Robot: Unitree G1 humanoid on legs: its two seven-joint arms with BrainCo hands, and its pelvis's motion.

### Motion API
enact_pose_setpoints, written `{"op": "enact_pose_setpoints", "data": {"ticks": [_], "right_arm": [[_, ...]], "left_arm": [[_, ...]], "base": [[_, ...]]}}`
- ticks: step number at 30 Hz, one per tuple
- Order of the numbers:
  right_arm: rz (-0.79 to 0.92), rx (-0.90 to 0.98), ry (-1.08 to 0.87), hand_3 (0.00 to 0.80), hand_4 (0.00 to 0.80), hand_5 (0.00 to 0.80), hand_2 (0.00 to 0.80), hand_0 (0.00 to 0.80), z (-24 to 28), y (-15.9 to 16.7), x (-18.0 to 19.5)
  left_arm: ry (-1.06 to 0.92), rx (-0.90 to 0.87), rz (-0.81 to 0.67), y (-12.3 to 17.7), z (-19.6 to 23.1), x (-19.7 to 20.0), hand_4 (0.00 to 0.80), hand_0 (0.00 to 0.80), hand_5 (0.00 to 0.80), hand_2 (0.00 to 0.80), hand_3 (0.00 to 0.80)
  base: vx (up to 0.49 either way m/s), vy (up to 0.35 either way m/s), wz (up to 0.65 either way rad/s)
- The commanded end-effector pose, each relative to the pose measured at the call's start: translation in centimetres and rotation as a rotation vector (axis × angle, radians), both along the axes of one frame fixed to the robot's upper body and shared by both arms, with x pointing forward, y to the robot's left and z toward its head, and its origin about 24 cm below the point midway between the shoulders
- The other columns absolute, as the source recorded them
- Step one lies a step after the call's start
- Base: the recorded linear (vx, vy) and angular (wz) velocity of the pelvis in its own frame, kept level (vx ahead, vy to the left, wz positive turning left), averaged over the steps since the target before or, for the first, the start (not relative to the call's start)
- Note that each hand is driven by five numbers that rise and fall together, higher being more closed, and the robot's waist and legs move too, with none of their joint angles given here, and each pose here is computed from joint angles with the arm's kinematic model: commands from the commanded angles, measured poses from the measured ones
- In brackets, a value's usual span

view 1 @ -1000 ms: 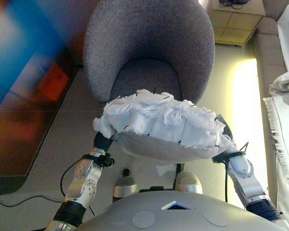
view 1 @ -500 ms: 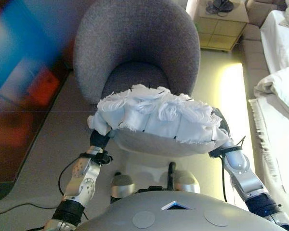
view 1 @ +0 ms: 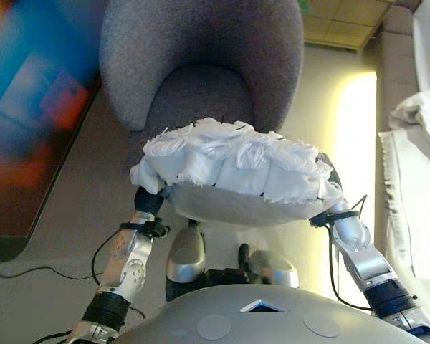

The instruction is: Pick up the cushion and take it to the sofa

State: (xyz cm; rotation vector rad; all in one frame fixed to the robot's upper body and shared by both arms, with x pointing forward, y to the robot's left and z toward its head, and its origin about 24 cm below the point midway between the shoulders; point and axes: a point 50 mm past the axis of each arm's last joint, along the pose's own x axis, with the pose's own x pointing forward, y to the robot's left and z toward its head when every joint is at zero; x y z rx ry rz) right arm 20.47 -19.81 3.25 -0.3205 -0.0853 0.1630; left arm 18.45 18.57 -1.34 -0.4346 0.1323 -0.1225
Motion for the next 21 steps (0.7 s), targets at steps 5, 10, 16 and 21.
{"op": "enact_pose_setpoints", "data": {"ticks": [5, 10, 16, 21], "right_arm": [[0.119, 0.162, -0.236, 0.800, 0.800, 0.800, 0.800, 0.800, 4.8, 2.4, 0.4], [0.077, 0.182, -0.260, 0.800, 0.800, 0.800, 0.800, 0.800, 4.5, 3.7, 0.6], [0.068, 0.182, -0.272, 0.800, 0.800, 0.800, 0.800, 0.800, 4.4, 3.7, 0.7], [0.056, 0.175, -0.276, 0.800, 0.800, 0.800, 0.800, 0.800, 4.5, 3.6, 0.8]], "left_arm": [[-0.266, -0.046, -0.080, -0.8, 4.6, 1.8, 0.800, 0.800, 0.800, 0.800, 0.800], [-0.248, -0.016, -0.101, -1.1, 4.5, 2.0, 0.800, 0.800, 0.800, 0.800, 0.800], [-0.255, -0.025, -0.114, -1.2, 4.9, 2.9, 0.800, 0.800, 0.800, 0.800, 0.800], [-0.250, -0.040, -0.151, -1.9, 4.5, 2.0, 0.800, 0.800, 0.800, 0.800, 0.800]], "base": [[0.547, 0.208, -0.64], [0.532, 0.202, 0.19], [0.422, 0.018, 0.17], [0.347, -0.124, 0.51]]}}
